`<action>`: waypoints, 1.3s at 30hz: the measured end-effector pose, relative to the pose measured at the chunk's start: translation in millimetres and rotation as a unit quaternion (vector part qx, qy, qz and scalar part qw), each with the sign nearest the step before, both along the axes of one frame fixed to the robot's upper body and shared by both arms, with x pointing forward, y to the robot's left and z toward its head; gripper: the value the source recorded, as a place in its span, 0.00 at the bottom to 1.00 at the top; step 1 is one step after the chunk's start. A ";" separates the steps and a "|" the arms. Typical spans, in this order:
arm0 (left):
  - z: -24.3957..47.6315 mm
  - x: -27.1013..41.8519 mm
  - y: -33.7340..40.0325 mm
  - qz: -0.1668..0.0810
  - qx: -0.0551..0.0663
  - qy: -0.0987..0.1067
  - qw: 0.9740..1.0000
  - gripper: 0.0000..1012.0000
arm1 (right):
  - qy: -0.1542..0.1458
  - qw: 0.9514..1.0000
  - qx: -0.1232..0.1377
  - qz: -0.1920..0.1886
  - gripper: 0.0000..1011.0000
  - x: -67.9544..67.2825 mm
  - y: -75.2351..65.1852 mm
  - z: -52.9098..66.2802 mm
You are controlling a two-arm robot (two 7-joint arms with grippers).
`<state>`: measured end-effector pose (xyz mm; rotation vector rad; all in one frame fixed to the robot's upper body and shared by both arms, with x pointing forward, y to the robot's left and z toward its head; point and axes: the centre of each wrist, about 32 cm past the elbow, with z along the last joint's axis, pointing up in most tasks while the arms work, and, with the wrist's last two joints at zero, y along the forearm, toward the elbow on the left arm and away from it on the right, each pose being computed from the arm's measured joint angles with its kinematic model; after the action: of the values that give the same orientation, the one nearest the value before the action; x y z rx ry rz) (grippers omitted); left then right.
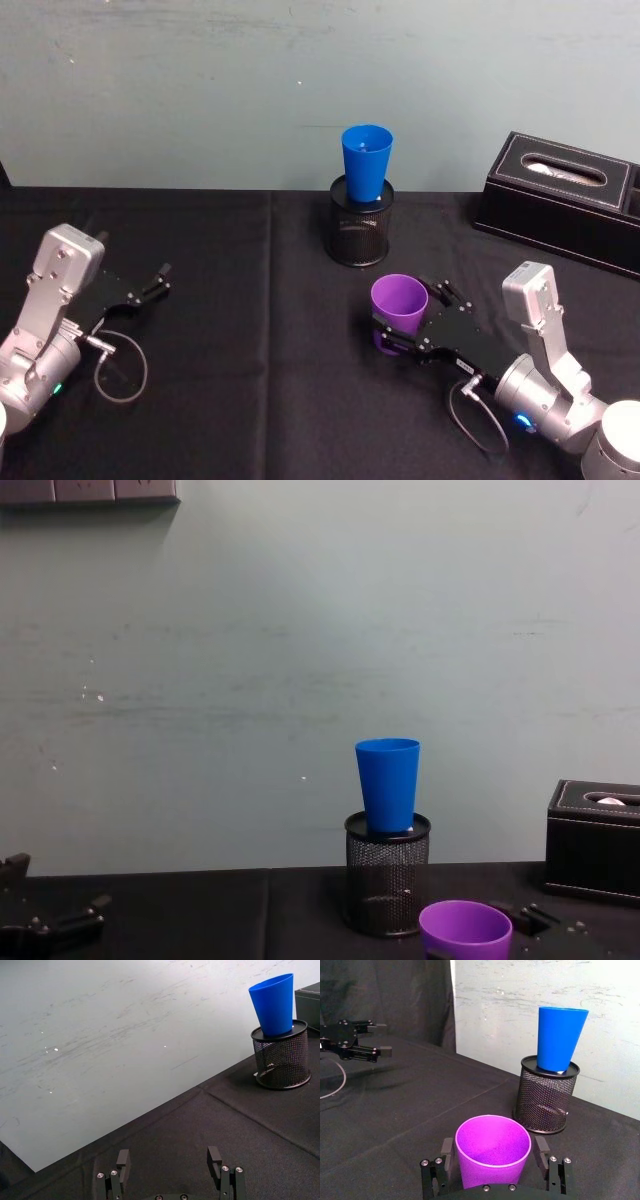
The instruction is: Pick up one cup with a gripper and tap it against the other cup.
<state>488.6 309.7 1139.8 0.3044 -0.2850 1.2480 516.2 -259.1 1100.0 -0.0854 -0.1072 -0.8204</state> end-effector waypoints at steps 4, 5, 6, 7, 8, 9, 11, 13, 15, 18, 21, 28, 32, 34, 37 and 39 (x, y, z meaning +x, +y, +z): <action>0.0 0.0 0.0 0.000 0.000 0.000 1.000 1.00 | 0.000 1.000 0.002 0.001 0.99 1.4 0.6 -0.1; 0.0 0.0 0.0 0.000 0.000 0.000 1.000 1.00 | 0.000 1.000 0.002 0.001 0.99 1.8 0.7 0.0; 0.0 0.0 0.0 0.000 0.000 0.000 1.000 1.00 | 0.001 1.000 0.002 0.001 0.99 2.0 0.6 0.0; 0.0 0.0 0.0 0.000 0.000 0.000 1.000 1.00 | 0.001 1.000 0.004 0.002 0.99 2.5 0.7 -0.1; 0.0 0.0 0.0 0.000 0.000 0.000 1.000 1.00 | 0.001 1.000 0.004 0.002 0.99 2.5 0.7 -0.1; 0.0 0.0 0.0 0.000 0.000 0.000 1.000 1.00 | 0.001 1.000 0.004 0.002 0.99 2.5 0.7 -0.1; 0.0 0.0 0.0 0.000 0.000 0.000 1.000 1.00 | 0.001 1.000 0.004 0.002 0.99 2.4 0.6 -0.1; 0.0 0.0 0.0 0.000 0.000 0.000 1.000 1.00 | 0.001 1.000 0.004 0.002 0.99 2.3 0.5 -0.2; 0.0 0.0 0.0 0.000 0.000 0.000 1.000 1.00 | 0.001 1.000 0.004 0.002 0.99 2.2 0.6 -0.2; 0.0 0.0 0.0 0.000 0.000 0.000 1.000 1.00 | 0.001 1.000 0.004 0.002 0.99 2.1 0.6 -0.2; 0.0 0.0 0.0 0.000 0.000 0.000 1.000 1.00 | 0.001 1.000 0.003 0.002 0.99 2.0 0.7 -0.2; 0.0 0.0 0.0 0.000 0.000 0.000 1.000 1.00 | 0.000 1.000 0.003 0.002 0.99 1.7 0.7 -0.3; 0.0 0.0 0.0 0.000 0.000 0.000 1.000 1.00 | 0.000 1.000 0.003 0.002 0.99 1.6 0.7 -0.4; 0.0 0.0 0.0 0.000 0.000 0.000 1.000 1.00 | 0.000 1.000 0.003 0.002 0.99 1.6 0.6 -0.3; 0.0 0.0 0.0 0.000 0.000 0.000 1.000 1.00 | 0.000 1.000 0.003 0.002 0.99 1.6 0.6 -0.2; 0.0 0.0 0.0 0.000 0.000 0.000 1.000 1.00 | 0.000 1.000 0.003 0.002 0.99 1.6 0.6 -0.2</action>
<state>488.6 309.7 1139.8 0.3045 -0.2851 1.2480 517.8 -258.5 1099.8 -0.0791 -0.1048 -0.8171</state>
